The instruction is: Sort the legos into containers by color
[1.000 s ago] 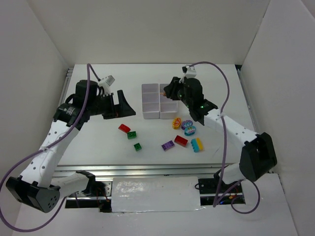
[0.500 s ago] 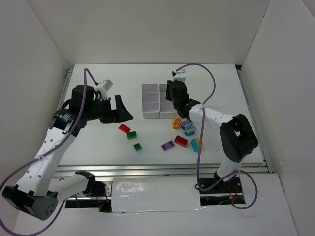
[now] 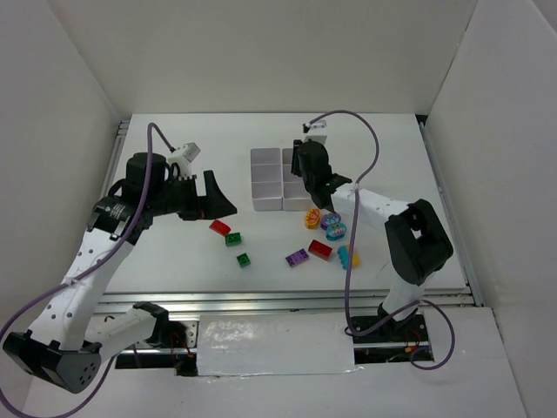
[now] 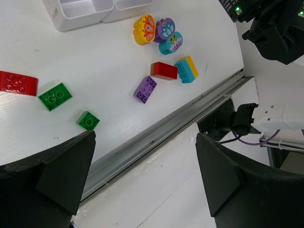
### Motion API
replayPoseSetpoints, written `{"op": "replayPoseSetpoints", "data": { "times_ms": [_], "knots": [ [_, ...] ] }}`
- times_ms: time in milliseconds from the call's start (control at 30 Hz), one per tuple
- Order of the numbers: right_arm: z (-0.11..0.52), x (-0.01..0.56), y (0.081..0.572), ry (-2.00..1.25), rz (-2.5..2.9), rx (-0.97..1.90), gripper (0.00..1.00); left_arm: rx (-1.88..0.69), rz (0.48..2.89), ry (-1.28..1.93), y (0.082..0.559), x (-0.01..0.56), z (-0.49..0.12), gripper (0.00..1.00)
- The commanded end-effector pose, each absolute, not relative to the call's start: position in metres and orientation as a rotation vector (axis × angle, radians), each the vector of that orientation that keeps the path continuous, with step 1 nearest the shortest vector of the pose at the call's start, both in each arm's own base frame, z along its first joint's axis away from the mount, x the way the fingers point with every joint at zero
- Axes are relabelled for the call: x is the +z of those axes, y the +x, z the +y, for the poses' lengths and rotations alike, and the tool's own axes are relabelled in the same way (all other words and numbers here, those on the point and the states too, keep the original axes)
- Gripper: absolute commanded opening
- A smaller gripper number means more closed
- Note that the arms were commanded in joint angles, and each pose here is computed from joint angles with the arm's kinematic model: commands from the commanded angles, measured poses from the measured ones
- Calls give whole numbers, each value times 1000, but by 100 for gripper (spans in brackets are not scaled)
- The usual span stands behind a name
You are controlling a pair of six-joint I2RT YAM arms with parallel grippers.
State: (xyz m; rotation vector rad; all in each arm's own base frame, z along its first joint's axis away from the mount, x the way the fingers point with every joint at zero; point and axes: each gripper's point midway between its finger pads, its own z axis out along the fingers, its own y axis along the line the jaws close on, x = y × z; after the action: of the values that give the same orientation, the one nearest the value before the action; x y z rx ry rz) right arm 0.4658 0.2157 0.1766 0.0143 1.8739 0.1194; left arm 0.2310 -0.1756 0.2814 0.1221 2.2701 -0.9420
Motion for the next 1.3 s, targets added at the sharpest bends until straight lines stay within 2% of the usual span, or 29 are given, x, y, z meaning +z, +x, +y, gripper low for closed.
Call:
{"op": "replayPoseSetpoints", "data": {
  "times_ms": [0,233,267,400,600,700,833,1000,1033,1100,1267],
  "knots": [
    [225,193,467,43,1811,165,28,-949,2228,132,234,285,-176,99],
    [225,181,464,29,1844,156,46,-951,2239,124,236,282,-177,100],
    [225,181,464,30,1844,156,53,-949,2238,124,236,282,-176,100],
    [225,179,463,29,1851,156,61,-951,2246,124,235,279,-177,99],
    [228,168,464,3,1886,146,64,-962,2250,119,234,276,-178,99],
    [235,186,455,-1,1877,222,64,-927,2252,83,238,279,-173,100],
    [264,240,417,-43,1884,389,74,-753,2286,-148,253,278,-146,99],
    [312,237,340,-169,2124,600,79,-386,2262,-564,262,283,-80,100],
    [323,230,324,-220,2169,643,99,-349,2247,-655,262,284,-70,99],
    [342,202,287,-321,2310,637,100,-242,2231,-764,261,287,-49,100],
    [371,167,228,-538,2475,642,100,-246,2241,-742,264,295,-50,99]
  ]
}}
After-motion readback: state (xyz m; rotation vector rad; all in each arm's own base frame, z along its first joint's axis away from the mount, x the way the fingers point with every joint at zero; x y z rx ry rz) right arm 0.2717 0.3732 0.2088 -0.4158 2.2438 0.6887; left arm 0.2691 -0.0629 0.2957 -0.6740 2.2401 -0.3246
